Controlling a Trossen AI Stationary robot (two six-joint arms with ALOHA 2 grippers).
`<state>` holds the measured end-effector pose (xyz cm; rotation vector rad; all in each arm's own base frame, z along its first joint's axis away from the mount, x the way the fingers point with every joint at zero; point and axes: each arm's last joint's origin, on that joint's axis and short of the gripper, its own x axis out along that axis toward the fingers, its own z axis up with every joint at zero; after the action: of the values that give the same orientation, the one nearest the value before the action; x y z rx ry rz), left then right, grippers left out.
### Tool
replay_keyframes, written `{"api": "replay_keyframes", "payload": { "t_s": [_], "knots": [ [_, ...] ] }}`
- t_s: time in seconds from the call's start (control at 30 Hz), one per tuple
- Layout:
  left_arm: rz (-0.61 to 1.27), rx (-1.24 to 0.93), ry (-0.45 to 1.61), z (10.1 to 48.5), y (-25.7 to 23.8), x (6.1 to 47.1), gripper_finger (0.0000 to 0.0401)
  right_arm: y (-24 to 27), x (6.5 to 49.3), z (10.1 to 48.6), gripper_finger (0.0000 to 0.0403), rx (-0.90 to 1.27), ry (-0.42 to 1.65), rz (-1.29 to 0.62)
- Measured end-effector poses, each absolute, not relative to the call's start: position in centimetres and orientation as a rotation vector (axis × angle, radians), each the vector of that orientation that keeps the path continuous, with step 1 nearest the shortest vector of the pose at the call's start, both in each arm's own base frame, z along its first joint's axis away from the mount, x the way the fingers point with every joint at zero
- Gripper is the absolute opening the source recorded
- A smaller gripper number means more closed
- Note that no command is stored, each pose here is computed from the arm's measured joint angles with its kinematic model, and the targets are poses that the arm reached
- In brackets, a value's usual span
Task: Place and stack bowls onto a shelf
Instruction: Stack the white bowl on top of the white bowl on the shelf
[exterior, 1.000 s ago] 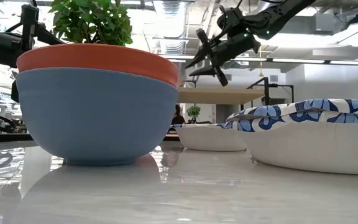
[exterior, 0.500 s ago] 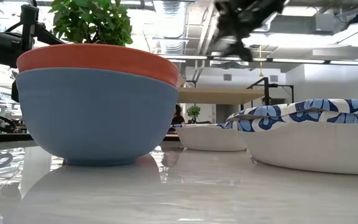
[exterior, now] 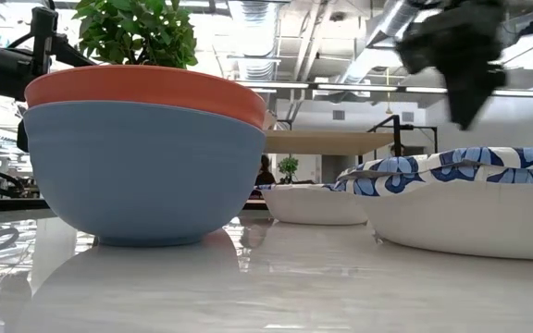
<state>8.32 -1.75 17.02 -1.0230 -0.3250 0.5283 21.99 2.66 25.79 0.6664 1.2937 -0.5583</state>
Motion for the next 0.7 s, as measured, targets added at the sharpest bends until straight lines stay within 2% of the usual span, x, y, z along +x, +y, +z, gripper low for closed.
{"api": "replay_keyframes", "payload": {
  "t_s": [0.3,0.7],
  "knots": [
    [0.531,-1.023,-0.326,17.0,-1.7,8.3,0.0302,7.9,20.2,22.8,0.0215,0.691,1.251,-0.402],
    [0.529,-1.026,-0.326,17.0,-1.7,8.3,0.0302,7.6,22.0,19.5,0.0215,0.553,1.242,-0.358]
  ]
}}
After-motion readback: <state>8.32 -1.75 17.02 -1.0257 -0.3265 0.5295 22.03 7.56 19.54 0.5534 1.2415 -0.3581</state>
